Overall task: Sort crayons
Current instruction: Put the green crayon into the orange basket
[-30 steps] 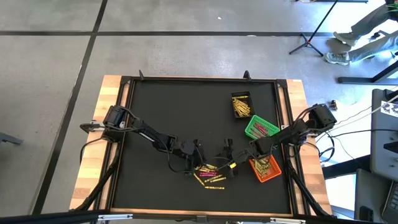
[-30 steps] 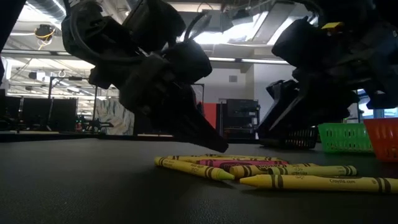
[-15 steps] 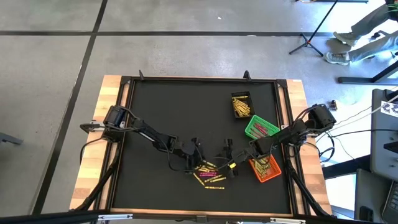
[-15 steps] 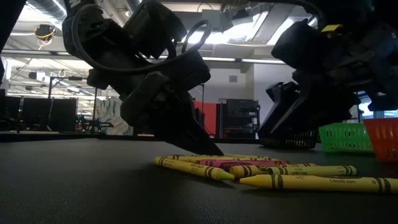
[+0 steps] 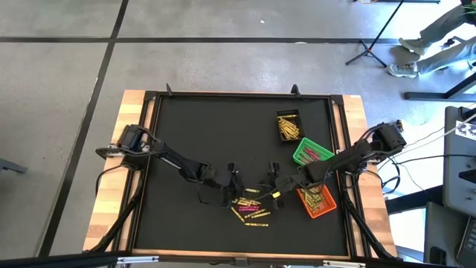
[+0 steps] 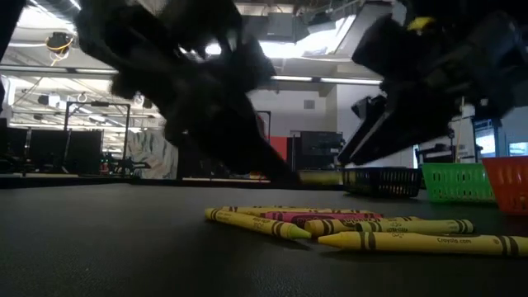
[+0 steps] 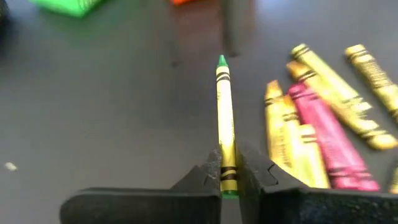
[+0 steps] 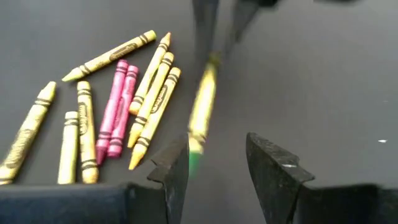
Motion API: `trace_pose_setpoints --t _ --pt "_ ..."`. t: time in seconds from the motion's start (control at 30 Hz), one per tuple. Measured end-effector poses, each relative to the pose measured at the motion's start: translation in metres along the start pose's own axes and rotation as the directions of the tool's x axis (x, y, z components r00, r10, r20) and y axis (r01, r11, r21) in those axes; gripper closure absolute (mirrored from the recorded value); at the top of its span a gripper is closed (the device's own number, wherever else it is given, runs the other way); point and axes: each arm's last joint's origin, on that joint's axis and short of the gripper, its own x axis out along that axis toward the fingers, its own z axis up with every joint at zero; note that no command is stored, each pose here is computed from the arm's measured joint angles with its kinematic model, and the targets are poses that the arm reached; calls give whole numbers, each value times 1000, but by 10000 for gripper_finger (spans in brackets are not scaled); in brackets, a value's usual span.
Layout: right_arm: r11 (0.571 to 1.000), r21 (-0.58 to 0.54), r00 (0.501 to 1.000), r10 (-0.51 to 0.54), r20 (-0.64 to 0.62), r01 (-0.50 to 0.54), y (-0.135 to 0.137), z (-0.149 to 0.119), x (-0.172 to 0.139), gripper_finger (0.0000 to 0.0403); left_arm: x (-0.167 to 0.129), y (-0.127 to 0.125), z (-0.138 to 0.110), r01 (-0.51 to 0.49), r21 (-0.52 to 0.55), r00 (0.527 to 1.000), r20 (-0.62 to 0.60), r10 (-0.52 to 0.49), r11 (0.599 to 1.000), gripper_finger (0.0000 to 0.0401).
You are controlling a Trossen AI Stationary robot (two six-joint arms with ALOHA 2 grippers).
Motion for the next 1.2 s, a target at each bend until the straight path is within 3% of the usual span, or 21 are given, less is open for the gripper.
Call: trace_pose_setpoints --t 0.13,0.23,0.4,0.57,0.77,0.93,1.07,1.2 --pt "1000 -17 998 -8 -69 7 -1 15 -16 244 -18 -13 8 -81 77 994 84 74 994 396" --pt "998 -57 998 -23 -59 20 -1 25 -30 244 -31 -15 5 -90 95 977 204 69 991 397" --pt "992 -99 991 -74 108 85 -4 37 -42 244 -54 -8 -6 -55 44 890 454 29 998 396" --pt "988 -117 959 -67 274 102 -5 51 -34 240 -67 -4 -6 -50 8 814 580 36 999 395" --pt "969 -179 871 -65 487 172 -1 68 -29 188 -70 -6 -5 -43 4 794 606 32 999 395" --pt "963 -216 847 -20 531 158 1 72 -27 169 -72 -6 -2 -57 -19 773 631 57 998 394" --pt "960 -225 844 -19 535 165 1 72 -26 196 -73 -6 -1 -43 -30 762 645 52 999 394" --pt "956 -254 820 25 572 148 0 76 -28 258 -73 -6 4 -37 -39 747 662 54 999 394"
